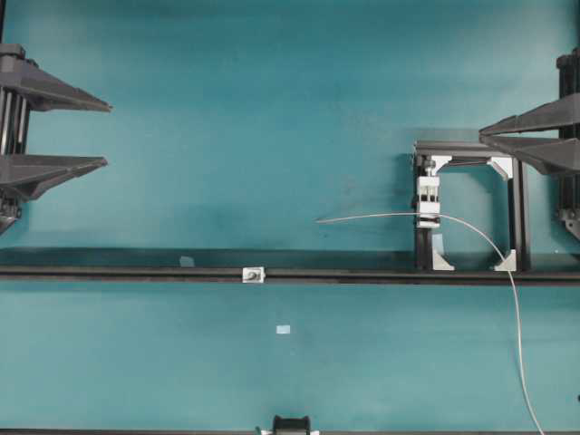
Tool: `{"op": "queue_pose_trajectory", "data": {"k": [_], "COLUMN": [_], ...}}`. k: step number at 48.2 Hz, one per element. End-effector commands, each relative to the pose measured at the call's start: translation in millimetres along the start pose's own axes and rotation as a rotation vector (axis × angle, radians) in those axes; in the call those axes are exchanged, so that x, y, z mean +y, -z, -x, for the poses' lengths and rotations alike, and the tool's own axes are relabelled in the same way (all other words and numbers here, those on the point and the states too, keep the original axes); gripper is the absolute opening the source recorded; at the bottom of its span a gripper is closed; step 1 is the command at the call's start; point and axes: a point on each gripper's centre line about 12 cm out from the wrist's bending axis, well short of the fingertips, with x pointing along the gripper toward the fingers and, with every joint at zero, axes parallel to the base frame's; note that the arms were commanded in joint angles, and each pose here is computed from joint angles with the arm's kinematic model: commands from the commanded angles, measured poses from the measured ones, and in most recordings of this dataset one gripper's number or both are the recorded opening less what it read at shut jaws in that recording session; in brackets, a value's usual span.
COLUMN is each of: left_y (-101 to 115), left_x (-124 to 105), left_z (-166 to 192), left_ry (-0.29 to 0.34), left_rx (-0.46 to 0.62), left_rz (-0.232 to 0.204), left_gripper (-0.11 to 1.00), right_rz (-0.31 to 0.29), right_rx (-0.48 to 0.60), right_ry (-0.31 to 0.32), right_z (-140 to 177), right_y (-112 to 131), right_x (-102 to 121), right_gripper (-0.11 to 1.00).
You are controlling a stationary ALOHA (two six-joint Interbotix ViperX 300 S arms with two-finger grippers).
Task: Insert the wire into the hole on the left side and pull it with the left arm.
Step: 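Move both grippers forward, right gripper toward the white wire end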
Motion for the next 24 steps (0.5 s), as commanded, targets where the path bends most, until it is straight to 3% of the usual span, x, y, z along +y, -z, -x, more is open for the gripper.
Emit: {"op": "queue_pose_trajectory", "data": {"k": [1,3,8,14,19,24], "left_y": [-4.2,-3.2,2.1,9.0,15.2,23.2], "left_x": [1.7,1.7,1.8,2.2,2.3,2.7], "left_z": [2.8,3.3,4.3,2.9,-0.7,-6.0], "left_ry": [-0.012,-0.012,-0.012,-0.015,-0.016,-0.018], "left_rx": [-0.035,-0.041,-0.044,-0.025,0.003,0.037], "left_rz": [0.017,0.018,0.017,0.019,0.022,0.022], "left_gripper": [0.24,0.22,0.02,-0.09,-0.05,0.08], "right_rz": [-0.003,-0.003,-0.003,-0.005,-0.008,-0.018], "right_rx": [0.011,0.012,-0.005,-0.026,-0.023,0.005], "right_ry": [-0.004,-0.004,-0.004,-0.004,-0.003,0.002], "right_z": [0.9,1.8,4.4,6.0,4.8,1.0], "right_y": [5.9,8.7,14.1,17.0,18.2,24.7], "right_x": [0.7,0.7,0.7,0.7,0.6,-0.1], "right_gripper": [0.24,0.22,0.04,0.02,0.02,0.02]}}
